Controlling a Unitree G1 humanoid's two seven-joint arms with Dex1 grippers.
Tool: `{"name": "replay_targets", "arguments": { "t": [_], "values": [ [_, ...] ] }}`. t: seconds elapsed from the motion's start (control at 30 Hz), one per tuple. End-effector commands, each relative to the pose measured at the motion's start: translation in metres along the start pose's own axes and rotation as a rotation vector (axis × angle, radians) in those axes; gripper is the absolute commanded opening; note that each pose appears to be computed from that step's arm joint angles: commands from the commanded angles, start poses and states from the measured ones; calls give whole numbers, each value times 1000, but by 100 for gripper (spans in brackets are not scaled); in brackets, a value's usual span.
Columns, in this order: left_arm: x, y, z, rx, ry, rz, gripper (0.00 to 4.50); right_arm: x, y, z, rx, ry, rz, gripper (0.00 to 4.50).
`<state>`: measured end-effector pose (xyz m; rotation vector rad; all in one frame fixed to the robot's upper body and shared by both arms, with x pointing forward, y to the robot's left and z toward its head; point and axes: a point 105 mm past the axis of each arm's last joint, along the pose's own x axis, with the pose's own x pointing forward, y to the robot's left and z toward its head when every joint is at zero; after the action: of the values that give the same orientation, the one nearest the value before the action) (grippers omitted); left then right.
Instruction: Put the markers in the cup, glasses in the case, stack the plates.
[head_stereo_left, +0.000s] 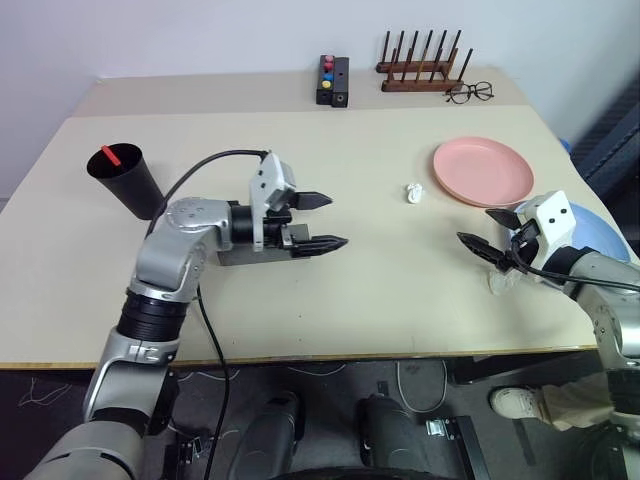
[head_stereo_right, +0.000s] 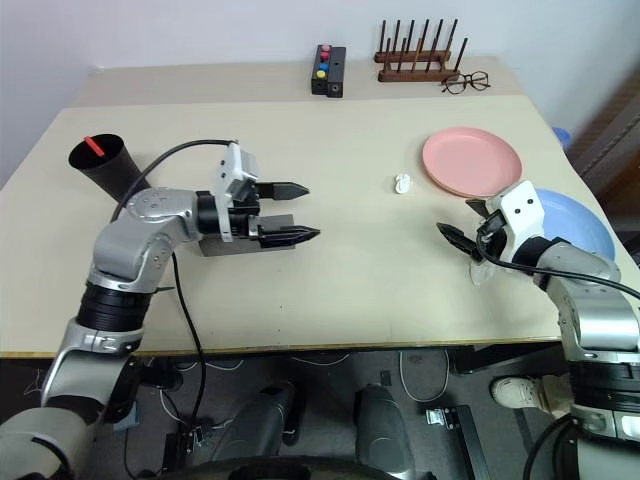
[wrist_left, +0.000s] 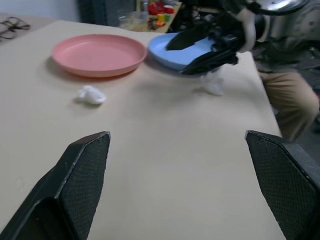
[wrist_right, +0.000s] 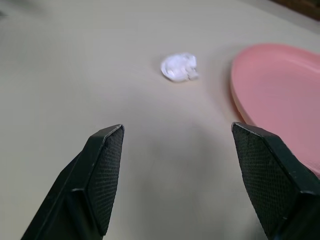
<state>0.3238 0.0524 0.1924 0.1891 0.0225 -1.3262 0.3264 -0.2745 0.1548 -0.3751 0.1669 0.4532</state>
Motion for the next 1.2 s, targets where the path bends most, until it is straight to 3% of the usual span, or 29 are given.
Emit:
{"name": "replay_targets", "arguments": {
  "t": [0.03, 0.33, 0.47, 1.03, 1.13, 1.2],
  "values": [
    [7, -6, 8, 58, -6, -13, 447, -11, -20, -9, -3, 61, -95, 351],
    [32, -4, -10, 181, 48, 35, 447, -11, -38, -25, 21, 130, -223, 351],
    [40, -11, -4, 178, 14, 12, 447, -7, -43, -25, 29, 145, -266, 351],
    [28, -21, -10, 199, 56, -107, 447, 4, -35, -38, 75, 249, -239, 351],
    [27, -19, -10, 207, 60, -108, 450, 6, -36, -41, 77, 260, -247, 273],
    [26, -19, -9, 209, 58, -106, 450, 7, -37, -43, 77, 267, -251, 169]
  ]
}}
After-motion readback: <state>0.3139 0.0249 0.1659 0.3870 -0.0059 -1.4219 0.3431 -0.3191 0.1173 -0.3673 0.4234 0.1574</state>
